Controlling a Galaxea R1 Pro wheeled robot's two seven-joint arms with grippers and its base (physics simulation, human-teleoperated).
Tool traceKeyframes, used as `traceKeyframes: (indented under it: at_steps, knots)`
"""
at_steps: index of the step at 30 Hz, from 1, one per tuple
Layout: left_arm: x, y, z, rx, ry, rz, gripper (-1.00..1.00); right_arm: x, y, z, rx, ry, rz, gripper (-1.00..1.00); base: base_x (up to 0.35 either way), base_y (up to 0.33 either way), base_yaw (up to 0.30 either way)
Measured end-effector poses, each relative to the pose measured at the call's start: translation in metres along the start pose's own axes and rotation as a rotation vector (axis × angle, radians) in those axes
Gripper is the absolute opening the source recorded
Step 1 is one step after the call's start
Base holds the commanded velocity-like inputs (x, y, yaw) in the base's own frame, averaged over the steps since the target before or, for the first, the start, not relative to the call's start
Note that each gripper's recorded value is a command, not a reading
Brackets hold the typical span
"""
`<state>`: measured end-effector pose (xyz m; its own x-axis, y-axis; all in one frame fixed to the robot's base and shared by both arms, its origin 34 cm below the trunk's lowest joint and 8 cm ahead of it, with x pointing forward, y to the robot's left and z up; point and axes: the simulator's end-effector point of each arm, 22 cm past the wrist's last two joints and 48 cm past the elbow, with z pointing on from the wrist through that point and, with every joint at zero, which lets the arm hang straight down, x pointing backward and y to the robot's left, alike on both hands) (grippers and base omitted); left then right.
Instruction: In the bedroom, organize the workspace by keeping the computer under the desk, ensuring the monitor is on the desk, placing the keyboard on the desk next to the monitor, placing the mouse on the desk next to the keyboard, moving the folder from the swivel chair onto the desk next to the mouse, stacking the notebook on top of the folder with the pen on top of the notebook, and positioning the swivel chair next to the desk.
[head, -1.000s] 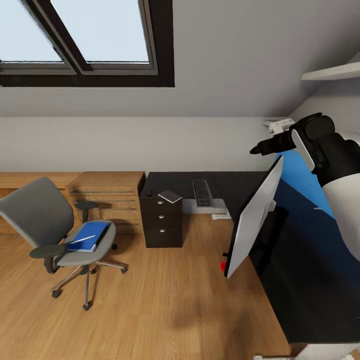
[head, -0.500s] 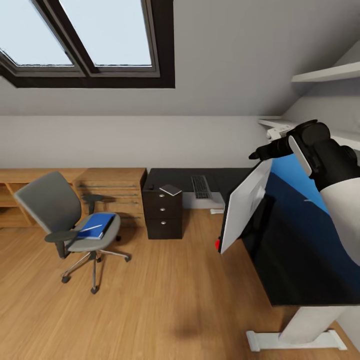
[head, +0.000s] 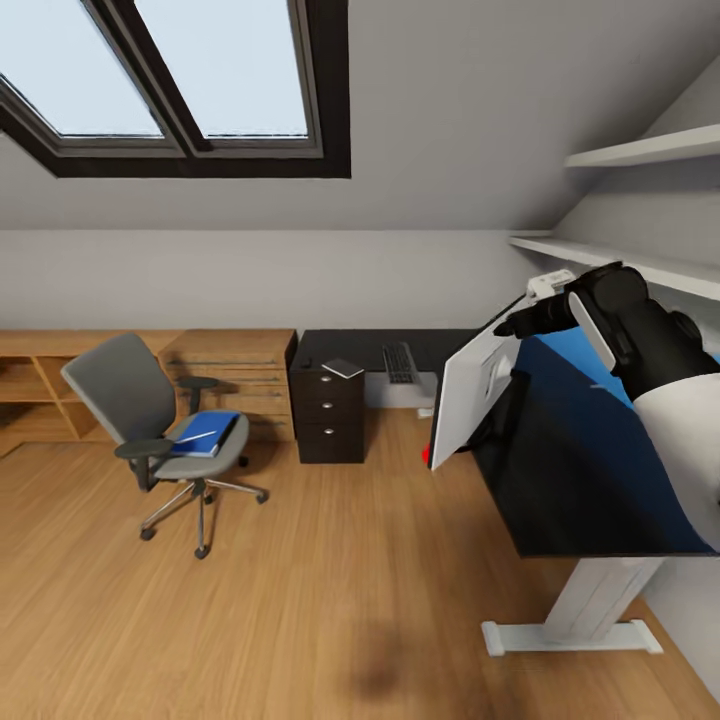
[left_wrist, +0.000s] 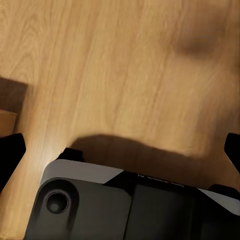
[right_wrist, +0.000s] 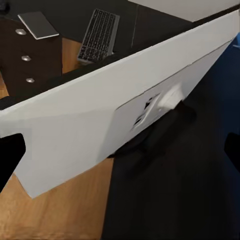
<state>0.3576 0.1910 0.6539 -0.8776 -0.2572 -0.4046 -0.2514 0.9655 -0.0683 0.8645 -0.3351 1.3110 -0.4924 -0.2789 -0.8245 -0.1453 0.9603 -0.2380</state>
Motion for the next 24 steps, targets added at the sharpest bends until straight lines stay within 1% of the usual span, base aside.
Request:
traceKeyframes:
  at_steps: [5, 9, 11, 14, 20, 22, 23, 24]
  knots:
    - [0.000, 0.000, 0.000, 0.000, -0.001, 0.000, 1.00, 0.013, 0.025, 0.001, -0.026, -0.021, -0.042, 1.00, -0.338, 0.000, 0.000]
    - [0.000, 0.000, 0.000, 0.000, 0.000, 0.000, 1.00, 0.024, 0.036, 0.001, -0.040, -0.026, -0.058, 1.00, -0.335, 0.000, 0.000]
    - [0.000, 0.000, 0.000, 0.000, -0.001, 0.000, 1.00, 0.043, 0.045, 0.006, -0.052, -0.011, -0.068, 1.00, -0.322, 0.000, 0.000]
    - [0.000, 0.000, 0.000, 0.000, -0.001, 0.000, 1.00, 0.063, 0.052, 0.010, -0.060, 0.007, -0.078, 1.00, -0.324, 0.000, 0.000]
    - [0.000, 0.000, 0.000, 0.000, -0.001, 0.000, 1.00, 0.098, 0.072, 0.012, -0.089, 0.023, -0.105, 1.00, -0.330, 0.000, 0.000]
    - [0.000, 0.000, 0.000, -0.001, -0.001, 0.000, 1.00, 0.108, 0.076, 0.013, -0.096, 0.033, -0.109, 1.00, -0.187, 0.000, 0.000]
    - [0.000, 0.000, 0.000, -0.001, -0.003, -0.001, 1.00, 0.133, 0.093, 0.015, -0.125, 0.054, -0.116, 1.00, -0.076, 0.000, 0.000]
    - [0.000, 0.000, 0.000, 0.000, -0.003, -0.001, 1.00, 0.142, 0.096, 0.016, -0.130, 0.063, -0.119, 1.00, -0.049, 0.000, 0.000]
